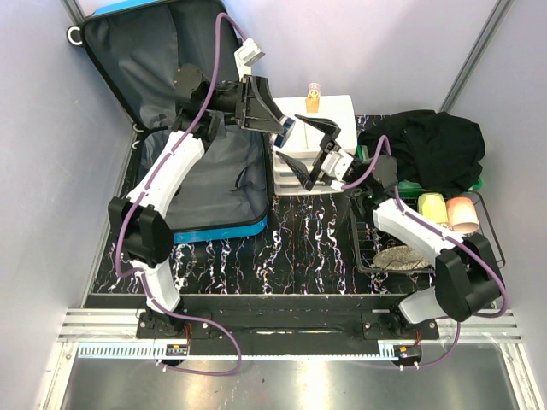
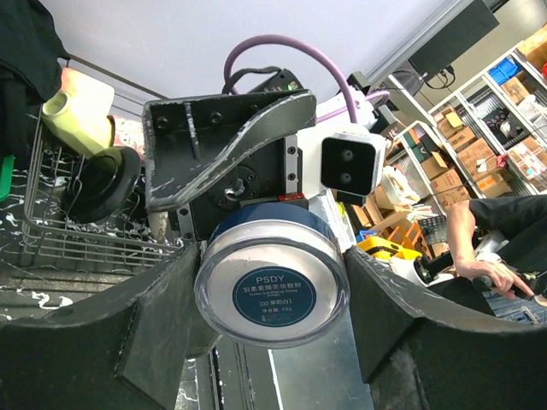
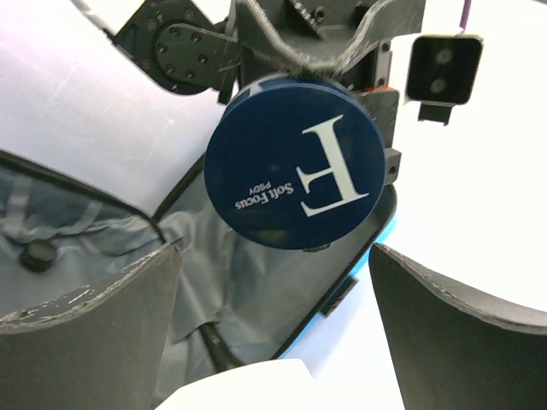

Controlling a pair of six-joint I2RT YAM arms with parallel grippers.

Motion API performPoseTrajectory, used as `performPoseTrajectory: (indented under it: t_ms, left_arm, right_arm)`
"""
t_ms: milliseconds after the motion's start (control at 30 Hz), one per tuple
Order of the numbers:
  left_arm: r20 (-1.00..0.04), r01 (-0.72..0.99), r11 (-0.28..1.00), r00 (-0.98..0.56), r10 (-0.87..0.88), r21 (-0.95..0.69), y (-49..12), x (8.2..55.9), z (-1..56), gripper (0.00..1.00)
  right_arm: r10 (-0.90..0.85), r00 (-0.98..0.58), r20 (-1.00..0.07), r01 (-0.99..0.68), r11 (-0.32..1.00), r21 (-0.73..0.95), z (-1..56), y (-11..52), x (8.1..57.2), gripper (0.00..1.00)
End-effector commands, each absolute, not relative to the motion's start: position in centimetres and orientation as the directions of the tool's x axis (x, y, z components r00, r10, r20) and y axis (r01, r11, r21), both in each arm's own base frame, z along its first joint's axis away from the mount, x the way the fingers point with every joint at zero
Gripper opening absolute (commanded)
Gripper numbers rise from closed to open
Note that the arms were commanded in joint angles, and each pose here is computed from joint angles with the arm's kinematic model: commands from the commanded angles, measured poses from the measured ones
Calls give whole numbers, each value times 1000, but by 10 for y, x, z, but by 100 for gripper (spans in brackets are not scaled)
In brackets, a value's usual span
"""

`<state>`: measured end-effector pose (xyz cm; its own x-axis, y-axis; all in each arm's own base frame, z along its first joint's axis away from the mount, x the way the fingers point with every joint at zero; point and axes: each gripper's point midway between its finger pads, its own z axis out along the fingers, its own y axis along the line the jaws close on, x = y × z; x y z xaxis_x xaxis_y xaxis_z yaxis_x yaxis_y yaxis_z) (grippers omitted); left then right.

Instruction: Open, take out, and arrange the luggage

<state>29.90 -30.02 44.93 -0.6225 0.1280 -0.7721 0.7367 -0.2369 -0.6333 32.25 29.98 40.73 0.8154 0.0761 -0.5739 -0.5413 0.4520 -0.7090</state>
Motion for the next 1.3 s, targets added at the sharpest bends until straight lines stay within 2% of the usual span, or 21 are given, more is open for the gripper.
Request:
performPoseTrajectory:
  t_ms: [0,167,433,733,833,933,967,1000,1033,1100,1133,1167,1200,1233,1267]
  left_arm:
    - [-823,783,-260,-555,119,-565,-300,295,465,30]
    - [-821,779,-264,-558,123,-569,-304,298,461,30]
    - [-816,771,-271,-563,133,-577,-310,300,459,29]
    - [-814,768,-273,-564,140,-579,-310,299,457,29]
    - [-816,770,-274,-561,139,-577,-310,298,457,32]
    - [-818,773,-272,-560,132,-573,-308,298,457,56]
    - [-818,775,-266,-561,127,-573,-307,300,457,78]
    - [-822,783,-257,-560,106,-567,-306,302,458,96]
    - [-821,787,-243,-565,86,-567,-304,307,458,99]
    - [-815,799,-183,-579,20,-573,-295,327,456,99]
    - [-815,805,-156,-580,-4,-572,-290,334,457,99]
    - [-851,850,-105,-523,-43,-516,-281,351,455,99]
    - [-797,799,-19,-600,-64,-601,-276,365,451,99]
    - [-797,796,47,-599,-74,-603,-272,379,444,99]
    - [-876,865,137,-479,-63,-483,-264,396,434,99]
  right_arm:
    - [82,940,-331,-313,590,-744,456,282,305,100]
    - [86,962,-261,-263,561,-785,452,285,295,100]
    - [90,966,-241,-251,529,-810,449,290,291,98]
    - [83,956,-280,-283,501,-818,442,292,293,69]
    - [82,951,-299,-299,488,-820,439,293,294,60]
    - [78,936,-343,-336,483,-809,439,292,297,55]
    - [74,932,-356,-344,493,-799,444,290,297,55]
    - [72,926,-372,-357,491,-794,445,289,298,55]
    - [63,913,-404,-383,480,-789,441,290,302,54]
    - [54,901,-431,-402,481,-779,444,286,302,53]
    - [35,878,-477,-437,466,-770,437,285,307,53]
    - [34,867,-498,-454,465,-760,440,283,305,52]
    - [23,852,-523,-473,462,-750,439,280,307,52]
    - [-8,801,-599,-535,439,-722,425,280,315,52]
    - [-17,785,-619,-549,443,-708,433,278,316,50]
